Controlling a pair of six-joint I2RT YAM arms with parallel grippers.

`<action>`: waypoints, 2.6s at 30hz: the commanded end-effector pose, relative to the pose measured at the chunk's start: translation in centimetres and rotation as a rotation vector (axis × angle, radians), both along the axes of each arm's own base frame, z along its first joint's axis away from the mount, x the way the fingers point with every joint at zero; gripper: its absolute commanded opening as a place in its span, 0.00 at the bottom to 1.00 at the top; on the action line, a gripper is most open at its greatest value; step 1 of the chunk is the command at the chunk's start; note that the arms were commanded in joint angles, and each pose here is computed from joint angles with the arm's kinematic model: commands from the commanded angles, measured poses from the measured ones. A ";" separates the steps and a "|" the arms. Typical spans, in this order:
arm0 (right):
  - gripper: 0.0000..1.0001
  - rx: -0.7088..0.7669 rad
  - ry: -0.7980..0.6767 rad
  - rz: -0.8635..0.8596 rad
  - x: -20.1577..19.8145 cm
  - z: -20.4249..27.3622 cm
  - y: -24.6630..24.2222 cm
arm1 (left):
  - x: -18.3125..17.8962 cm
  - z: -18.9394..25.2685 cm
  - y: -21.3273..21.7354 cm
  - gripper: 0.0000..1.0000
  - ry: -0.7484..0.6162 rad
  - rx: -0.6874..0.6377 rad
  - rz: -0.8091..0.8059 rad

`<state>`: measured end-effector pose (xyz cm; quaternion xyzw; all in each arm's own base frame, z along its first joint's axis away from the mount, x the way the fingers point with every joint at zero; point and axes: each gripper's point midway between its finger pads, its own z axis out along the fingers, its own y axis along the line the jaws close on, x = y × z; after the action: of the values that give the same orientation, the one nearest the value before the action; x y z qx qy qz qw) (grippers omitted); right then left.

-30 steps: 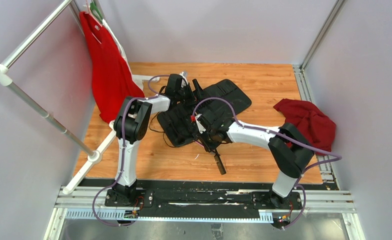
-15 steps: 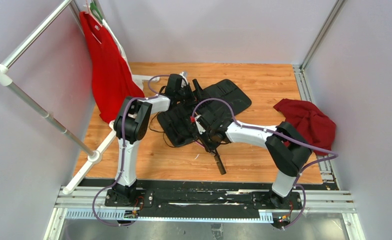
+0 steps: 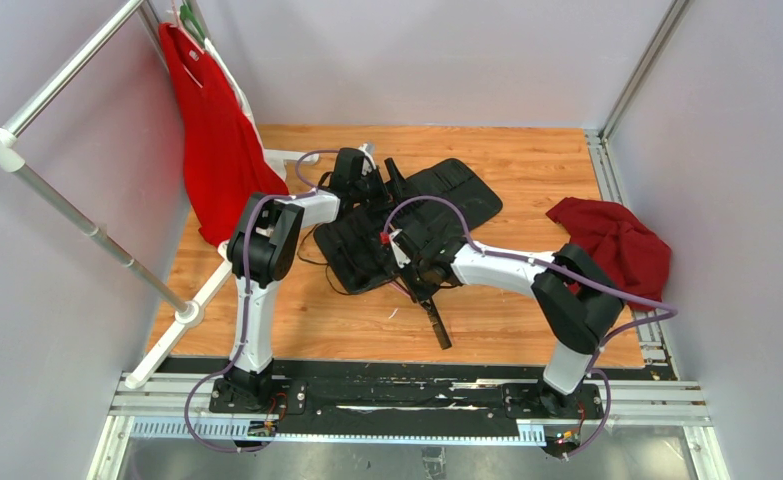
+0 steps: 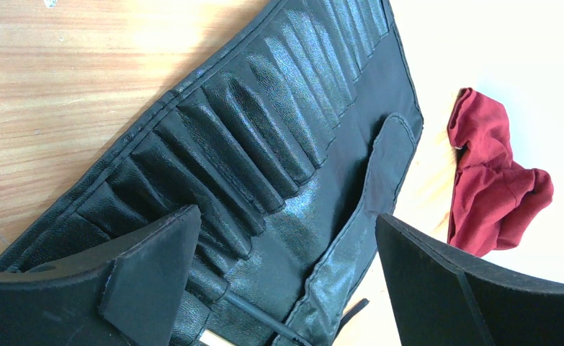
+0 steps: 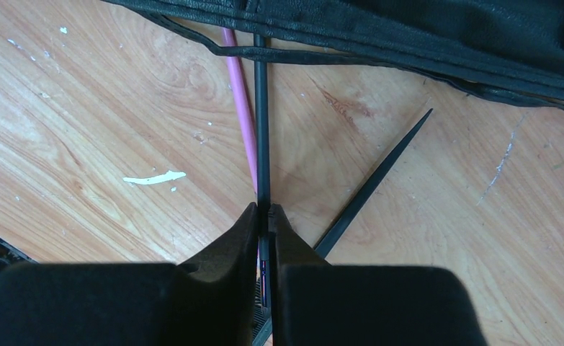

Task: Organize the makeup
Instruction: Pick up the makeup brush from the center of the board, then place the makeup brush in the cosmetics bag.

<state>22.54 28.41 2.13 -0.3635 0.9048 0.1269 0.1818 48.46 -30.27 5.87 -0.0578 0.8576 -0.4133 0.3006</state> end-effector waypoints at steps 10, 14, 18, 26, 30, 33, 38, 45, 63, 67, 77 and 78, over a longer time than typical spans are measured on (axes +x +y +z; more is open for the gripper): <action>0.01 0.009 -0.041 -0.019 -0.9 3.2 -1.2 | -2.6 -2.2 0.0 0.98 0.110 0.040 -0.036; 0.01 -0.015 -0.042 -0.037 -1.5 3.6 -2.4 | -2.6 -2.1 0.0 0.98 0.109 0.040 -0.036; 0.01 -0.030 -0.054 -0.055 -2.0 4.3 -3.6 | -2.6 -2.1 0.0 0.98 0.109 0.041 -0.036; 0.01 -0.057 -0.097 -0.076 -1.9 6.3 -5.0 | -2.7 -2.4 0.1 0.98 0.113 0.047 -0.037; 0.01 -0.074 -0.126 -0.087 -1.3 7.0 -5.3 | -2.7 -2.4 0.2 0.98 0.113 0.047 -0.036; 0.01 -0.088 -0.142 -0.090 -0.9 7.5 -5.4 | -2.7 -2.4 0.2 0.98 0.114 0.048 -0.036; 0.01 -0.100 -0.167 -0.112 0.8 8.0 -5.5 | -2.7 -2.6 0.3 0.98 0.117 0.053 -0.038; 0.01 -0.071 -0.198 -0.132 5.7 8.2 -5.3 | -2.8 -2.6 0.6 0.98 0.120 0.065 -0.041; 0.01 0.027 -0.181 -0.131 14.3 7.0 -3.4 | -2.4 -2.7 1.0 0.98 0.142 0.064 -0.019; 0.01 0.026 -0.165 -0.123 14.5 6.2 -3.0 | -2.4 -2.7 1.0 0.98 0.144 0.061 -0.020; 0.01 0.021 -0.139 -0.119 15.1 4.8 -2.6 | -2.4 -3.0 0.9 0.98 0.154 0.046 -0.018; 0.01 0.022 -0.138 -0.121 15.1 4.7 -2.6 | -2.5 -3.0 0.9 0.98 0.157 0.045 -0.019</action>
<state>36.60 25.63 6.67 -0.3126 0.9119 0.0957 0.2480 48.17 -30.06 5.81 -0.0563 0.8632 -0.4099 0.2893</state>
